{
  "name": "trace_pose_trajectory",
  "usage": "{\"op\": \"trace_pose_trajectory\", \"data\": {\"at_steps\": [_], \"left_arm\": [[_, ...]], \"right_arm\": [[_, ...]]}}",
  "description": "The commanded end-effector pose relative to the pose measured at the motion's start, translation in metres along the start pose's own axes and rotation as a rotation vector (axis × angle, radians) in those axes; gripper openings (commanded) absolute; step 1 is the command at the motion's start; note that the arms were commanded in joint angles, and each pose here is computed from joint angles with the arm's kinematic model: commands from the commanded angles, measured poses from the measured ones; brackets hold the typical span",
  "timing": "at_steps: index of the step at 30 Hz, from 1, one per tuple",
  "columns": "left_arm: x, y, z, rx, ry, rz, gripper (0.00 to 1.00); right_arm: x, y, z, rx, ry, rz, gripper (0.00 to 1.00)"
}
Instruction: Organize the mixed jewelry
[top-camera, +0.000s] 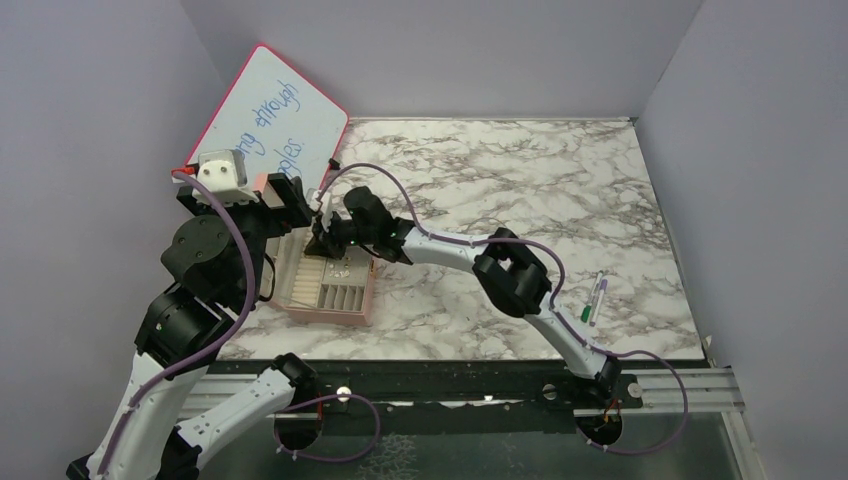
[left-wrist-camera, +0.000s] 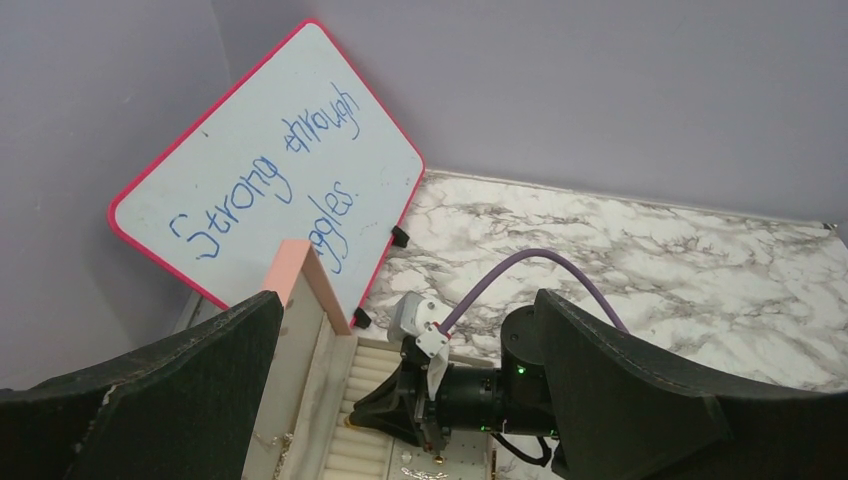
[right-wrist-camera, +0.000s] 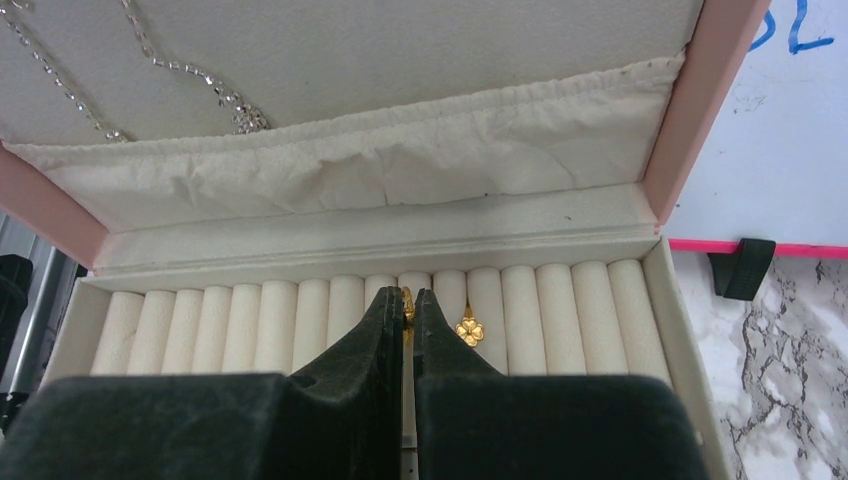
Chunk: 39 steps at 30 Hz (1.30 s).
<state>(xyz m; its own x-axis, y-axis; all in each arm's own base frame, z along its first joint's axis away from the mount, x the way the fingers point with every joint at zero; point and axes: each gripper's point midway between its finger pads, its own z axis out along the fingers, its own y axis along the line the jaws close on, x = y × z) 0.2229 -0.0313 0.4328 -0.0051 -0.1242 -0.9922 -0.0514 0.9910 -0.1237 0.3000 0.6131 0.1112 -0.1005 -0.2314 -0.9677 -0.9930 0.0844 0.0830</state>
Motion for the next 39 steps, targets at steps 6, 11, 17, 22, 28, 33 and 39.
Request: {"op": "trace_pose_trajectory", "data": {"at_steps": [6,11,17,22,28,33,39], "left_arm": [[0.003,0.004,0.002,-0.030,-0.001,0.014,0.97],[0.005,0.005,0.003,-0.034,0.001,0.017,0.97],[0.006,0.006,0.002,-0.038,0.002,0.021,0.97],[0.007,0.007,0.003,-0.041,0.004,0.024,0.97],[0.009,0.006,0.004,-0.042,0.009,0.028,0.97],[0.010,0.005,0.005,-0.043,0.013,0.032,0.97],[0.011,0.005,0.006,-0.043,0.015,0.032,0.97]], "right_arm": [[-0.034,-0.008,-0.014,0.092,-0.092,-0.025,0.01],[-0.042,-0.006,-0.018,0.088,-0.109,-0.032,0.01],[-0.027,-0.006,-0.012,0.057,-0.037,-0.061,0.01],[-0.007,-0.003,-0.010,0.024,0.023,-0.068,0.01],[0.006,0.003,-0.008,-0.011,0.055,-0.050,0.01],[0.008,0.003,-0.007,-0.015,0.057,-0.041,0.01],[0.018,-0.004,0.000,0.005,0.078,-0.049,0.01]]}}
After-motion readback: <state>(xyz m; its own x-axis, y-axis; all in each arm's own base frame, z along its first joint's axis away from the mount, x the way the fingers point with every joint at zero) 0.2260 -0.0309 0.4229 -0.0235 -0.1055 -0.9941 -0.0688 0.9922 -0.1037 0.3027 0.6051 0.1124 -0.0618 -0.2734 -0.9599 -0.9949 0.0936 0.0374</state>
